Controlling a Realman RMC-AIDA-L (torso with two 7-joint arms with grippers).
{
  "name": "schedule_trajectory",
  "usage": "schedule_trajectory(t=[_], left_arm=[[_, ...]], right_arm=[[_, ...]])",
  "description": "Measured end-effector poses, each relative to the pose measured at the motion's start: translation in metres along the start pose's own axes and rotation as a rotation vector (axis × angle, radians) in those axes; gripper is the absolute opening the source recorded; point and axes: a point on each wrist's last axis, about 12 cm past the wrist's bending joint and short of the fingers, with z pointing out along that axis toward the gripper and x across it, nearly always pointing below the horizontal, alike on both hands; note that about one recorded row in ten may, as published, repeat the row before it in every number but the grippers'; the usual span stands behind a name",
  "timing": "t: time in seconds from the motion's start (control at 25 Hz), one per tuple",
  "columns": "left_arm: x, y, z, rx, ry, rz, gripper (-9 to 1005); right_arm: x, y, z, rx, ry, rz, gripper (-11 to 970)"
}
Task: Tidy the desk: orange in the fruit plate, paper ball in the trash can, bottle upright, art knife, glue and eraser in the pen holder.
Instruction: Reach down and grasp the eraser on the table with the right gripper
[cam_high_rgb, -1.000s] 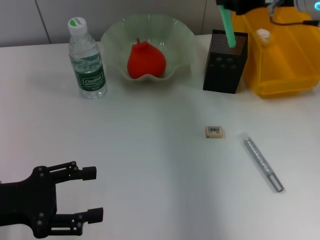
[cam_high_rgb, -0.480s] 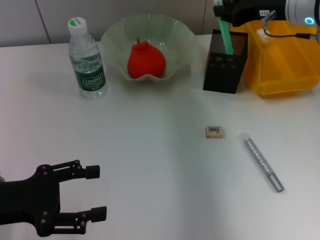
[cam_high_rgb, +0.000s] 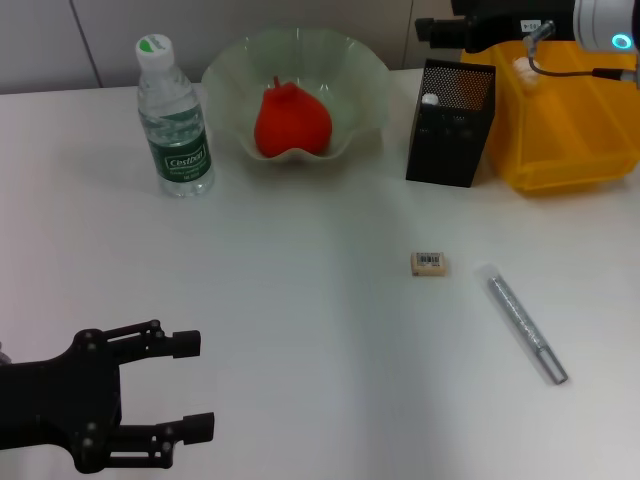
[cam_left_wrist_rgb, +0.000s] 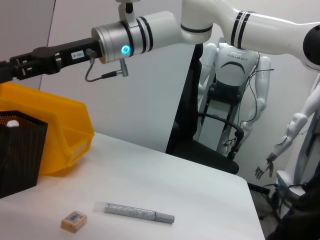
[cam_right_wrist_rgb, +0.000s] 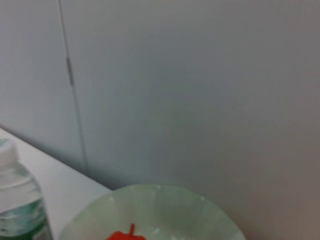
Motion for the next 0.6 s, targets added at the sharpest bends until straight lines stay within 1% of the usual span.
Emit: schedule_trajectory(t=[0.04, 0.08, 0.16, 0.2, 0.28, 0.32, 0.36, 0.4, 0.44, 0.56, 0.6], left_arm=[[0.0, 0.0, 0.0, 0.0, 0.0, 0.0, 841], [0.0, 0.0, 0.0, 0.0, 0.0, 0.0, 841], [0.0, 0.0, 0.0, 0.002, -0.001, 0.0, 841], [0.0, 0.0, 0.0, 0.004, -0.002, 0.0, 841], [0.0, 0.0, -0.001, 0.004, -0.003, 0.001, 842], [-0.001, 0.0, -0.001, 0.003, -0.003, 0.002, 842], [-0.001, 0.0, -0.001, 0.003, -0.003, 0.002, 842], [-0.001, 0.0, -0.001, 0.003, -0.003, 0.003, 842], [-0.001, 0.0, -0.001, 0.003, -0.003, 0.003, 842], [-0.001, 0.0, -0.001, 0.003, -0.004, 0.006, 842], [-0.002, 0.001, 0.0, 0.004, -0.003, 0.009, 842]], right_arm=[[0.0, 0.0, 0.0, 0.0, 0.0, 0.0, 518], [-0.006, 0.004, -0.008, -0.029, 0.012, 0.01, 529], [-0.01, 0.006, -0.012, -0.046, 0.024, 0.013, 551], [-0.017, 0.012, -0.021, -0.072, 0.067, 0.011, 561], [-0.025, 0.019, -0.029, -0.085, 0.138, -0.015, 583], [-0.025, 0.019, -0.029, -0.085, 0.138, -0.015, 594], [-0.028, 0.023, -0.032, -0.092, 0.177, -0.03, 604], [-0.033, 0.033, -0.037, -0.1, 0.269, -0.074, 615], [-0.033, 0.033, -0.037, -0.1, 0.269, -0.074, 615], [-0.038, 0.049, -0.041, -0.116, 0.402, -0.148, 614], [-0.038, 0.063, -0.039, -0.13, 0.522, -0.207, 614]])
